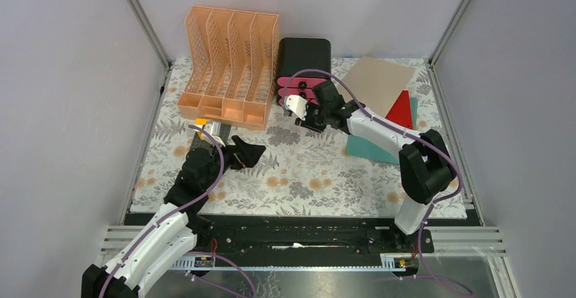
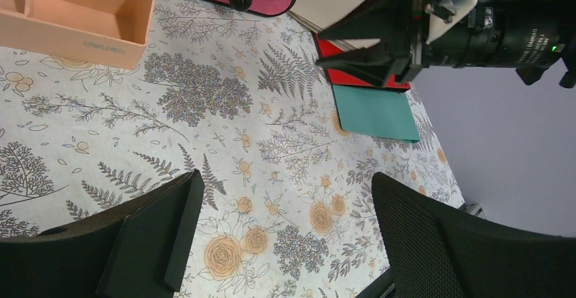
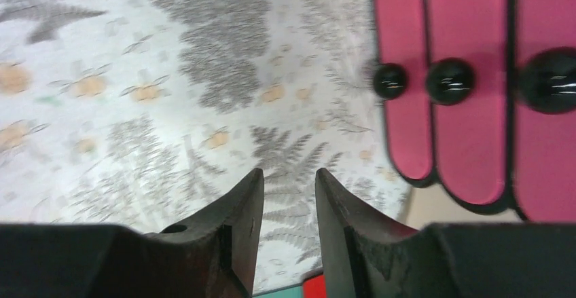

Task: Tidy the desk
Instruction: Close the drawer in the storage box, then pick up the folder from the center of the board.

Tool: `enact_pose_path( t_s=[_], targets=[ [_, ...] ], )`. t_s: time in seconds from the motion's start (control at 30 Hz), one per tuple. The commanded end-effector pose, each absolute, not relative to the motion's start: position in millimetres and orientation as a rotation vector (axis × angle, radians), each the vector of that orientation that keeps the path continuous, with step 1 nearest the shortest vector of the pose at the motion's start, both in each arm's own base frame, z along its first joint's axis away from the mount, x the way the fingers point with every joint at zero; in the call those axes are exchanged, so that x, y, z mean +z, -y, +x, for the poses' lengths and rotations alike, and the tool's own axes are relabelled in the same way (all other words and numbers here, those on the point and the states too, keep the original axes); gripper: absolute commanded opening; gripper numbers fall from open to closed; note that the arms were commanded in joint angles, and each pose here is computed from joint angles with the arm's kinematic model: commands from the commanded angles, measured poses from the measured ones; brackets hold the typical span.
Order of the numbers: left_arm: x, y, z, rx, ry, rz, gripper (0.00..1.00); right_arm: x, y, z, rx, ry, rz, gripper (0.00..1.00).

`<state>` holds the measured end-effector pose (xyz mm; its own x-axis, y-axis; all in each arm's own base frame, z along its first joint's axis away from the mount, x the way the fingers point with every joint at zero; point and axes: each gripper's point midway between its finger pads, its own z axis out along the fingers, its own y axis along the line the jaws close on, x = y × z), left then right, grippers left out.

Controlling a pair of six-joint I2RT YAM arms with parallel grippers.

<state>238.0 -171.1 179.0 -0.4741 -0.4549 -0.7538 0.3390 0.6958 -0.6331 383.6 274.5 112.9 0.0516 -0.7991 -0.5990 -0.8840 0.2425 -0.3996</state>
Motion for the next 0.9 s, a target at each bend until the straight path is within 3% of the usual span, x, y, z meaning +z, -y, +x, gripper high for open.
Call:
enact_pose_path(
  t_s=[0.0,0.17,0.33,0.87],
  targets=[
    [207,175,240,-0.964,-1.764,-0.058,0.99,125,-267,333,0.384,-1.823,-1.665,0.4],
    [204,175,238,-0.965,-1.771,-0.046,0.99,159,-239,316,0.556,-1.88,-1.482,0.41],
    [200,182,238,-1.021,-1.748,-0.05,0.99,181,-193,318,0.583,-1.913,-1.252,0.5],
    [189,187,236,-1.061,-1.763,-0.045,0.99,191,-2,424,0.391,-1.951,-0.096,0.88]
  ],
)
